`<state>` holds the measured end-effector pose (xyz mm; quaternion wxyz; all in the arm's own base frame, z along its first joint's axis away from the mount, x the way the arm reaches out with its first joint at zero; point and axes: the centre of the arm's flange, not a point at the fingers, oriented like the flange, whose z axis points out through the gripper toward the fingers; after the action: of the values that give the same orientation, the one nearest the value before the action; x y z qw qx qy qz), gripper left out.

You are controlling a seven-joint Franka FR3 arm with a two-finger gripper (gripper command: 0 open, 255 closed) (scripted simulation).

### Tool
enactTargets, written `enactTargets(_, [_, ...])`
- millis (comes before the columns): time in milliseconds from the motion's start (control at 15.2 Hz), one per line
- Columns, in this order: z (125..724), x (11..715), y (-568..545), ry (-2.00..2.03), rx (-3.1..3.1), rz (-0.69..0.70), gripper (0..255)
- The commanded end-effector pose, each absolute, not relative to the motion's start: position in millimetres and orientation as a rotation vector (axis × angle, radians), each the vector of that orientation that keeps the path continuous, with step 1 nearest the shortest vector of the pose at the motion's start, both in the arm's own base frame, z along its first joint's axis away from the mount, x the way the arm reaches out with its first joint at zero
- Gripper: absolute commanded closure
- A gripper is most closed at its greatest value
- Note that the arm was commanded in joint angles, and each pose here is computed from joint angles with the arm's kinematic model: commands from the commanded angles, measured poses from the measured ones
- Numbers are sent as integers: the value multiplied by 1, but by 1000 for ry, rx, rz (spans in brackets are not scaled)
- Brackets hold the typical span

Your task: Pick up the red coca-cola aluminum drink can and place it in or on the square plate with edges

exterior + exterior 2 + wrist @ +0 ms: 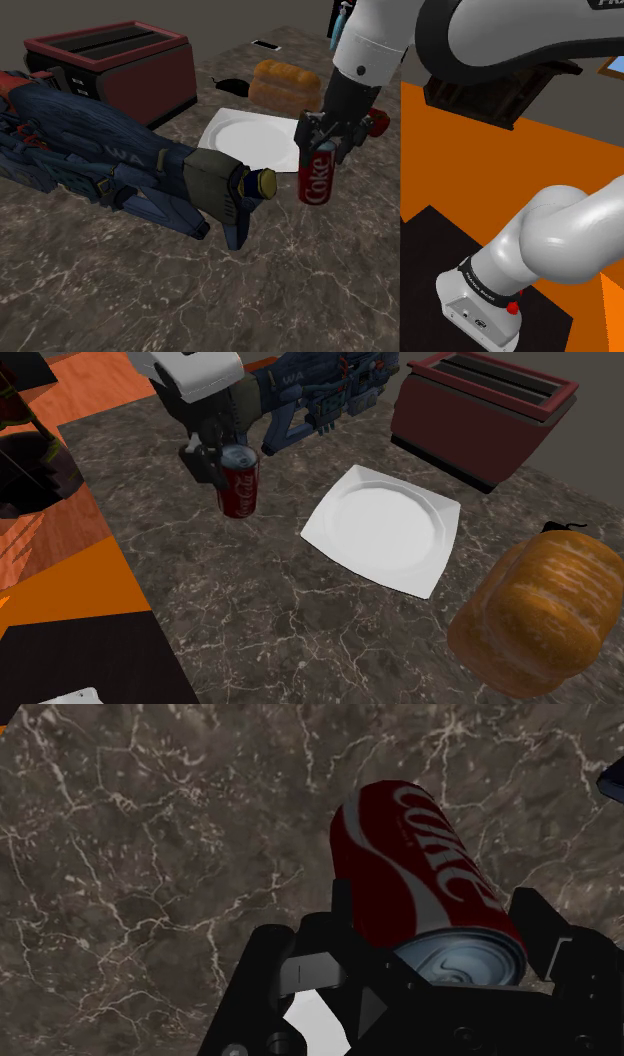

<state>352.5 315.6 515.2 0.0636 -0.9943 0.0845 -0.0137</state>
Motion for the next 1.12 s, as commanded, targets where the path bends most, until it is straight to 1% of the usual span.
enactTargets(0, [527, 352, 316, 255, -3003, -42, 255])
enactTargets(132, [534, 352, 316, 255, -3003, -42, 255])
enactTargets(1056, [557, 535, 298, 255, -3003, -42, 255])
